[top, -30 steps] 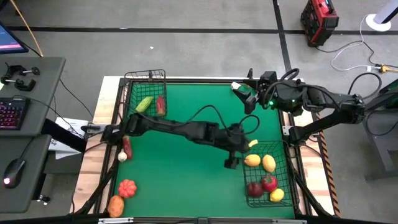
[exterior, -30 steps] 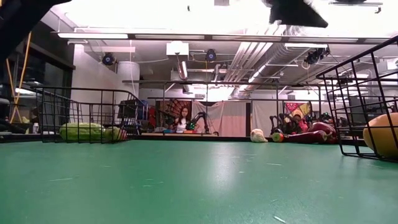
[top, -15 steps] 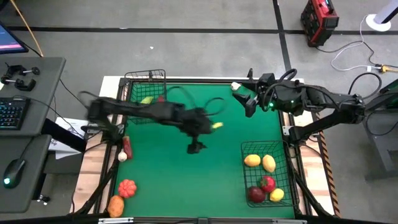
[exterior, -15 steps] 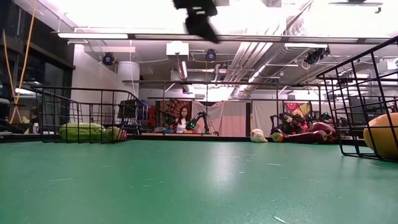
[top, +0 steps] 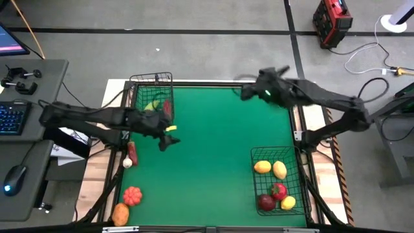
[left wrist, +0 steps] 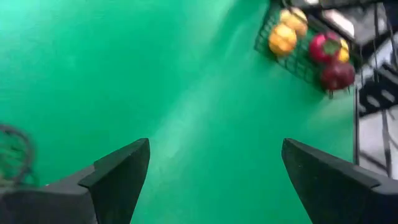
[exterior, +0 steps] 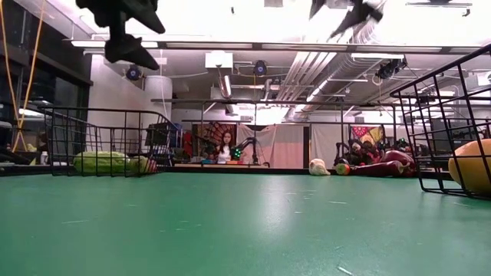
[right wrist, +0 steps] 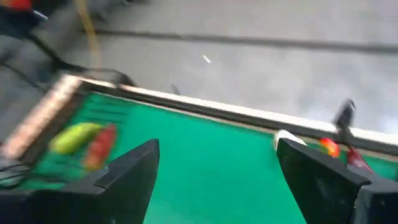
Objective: Sort produce into baskets
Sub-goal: Put the top white garlic into the top black wire basket
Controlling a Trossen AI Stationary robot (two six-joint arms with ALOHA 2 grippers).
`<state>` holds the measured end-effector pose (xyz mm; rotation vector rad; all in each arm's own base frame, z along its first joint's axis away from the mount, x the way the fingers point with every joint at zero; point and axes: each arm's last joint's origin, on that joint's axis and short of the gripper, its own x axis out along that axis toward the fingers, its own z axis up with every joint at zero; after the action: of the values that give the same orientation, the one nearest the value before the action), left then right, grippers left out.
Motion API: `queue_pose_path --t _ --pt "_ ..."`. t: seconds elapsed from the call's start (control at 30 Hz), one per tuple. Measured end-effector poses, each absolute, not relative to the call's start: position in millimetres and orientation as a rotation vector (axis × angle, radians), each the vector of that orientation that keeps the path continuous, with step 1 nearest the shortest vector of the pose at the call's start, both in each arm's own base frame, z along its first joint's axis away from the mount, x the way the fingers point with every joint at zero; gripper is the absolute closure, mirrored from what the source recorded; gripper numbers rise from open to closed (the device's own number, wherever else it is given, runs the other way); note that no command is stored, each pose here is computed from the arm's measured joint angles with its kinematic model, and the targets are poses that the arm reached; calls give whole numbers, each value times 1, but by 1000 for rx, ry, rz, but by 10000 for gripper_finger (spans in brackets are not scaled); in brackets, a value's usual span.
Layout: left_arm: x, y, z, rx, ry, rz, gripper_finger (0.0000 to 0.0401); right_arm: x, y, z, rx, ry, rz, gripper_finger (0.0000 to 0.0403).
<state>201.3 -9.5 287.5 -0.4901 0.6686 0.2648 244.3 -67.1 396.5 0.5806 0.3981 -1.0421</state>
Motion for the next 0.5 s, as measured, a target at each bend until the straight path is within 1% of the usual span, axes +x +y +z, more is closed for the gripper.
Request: queue_pose_path --t 0.1,0.3,0.5 --pt "194 -8 296 -471 602 290 48 253 -111 376 671 478 -1133 84" --pt "191 -7 306 -378 522 248 48 261 -192 323 926 577 -1287 84" --pt "193 -7 305 -340 531 239 48 272 -241 264 1174 604 -1415 84"
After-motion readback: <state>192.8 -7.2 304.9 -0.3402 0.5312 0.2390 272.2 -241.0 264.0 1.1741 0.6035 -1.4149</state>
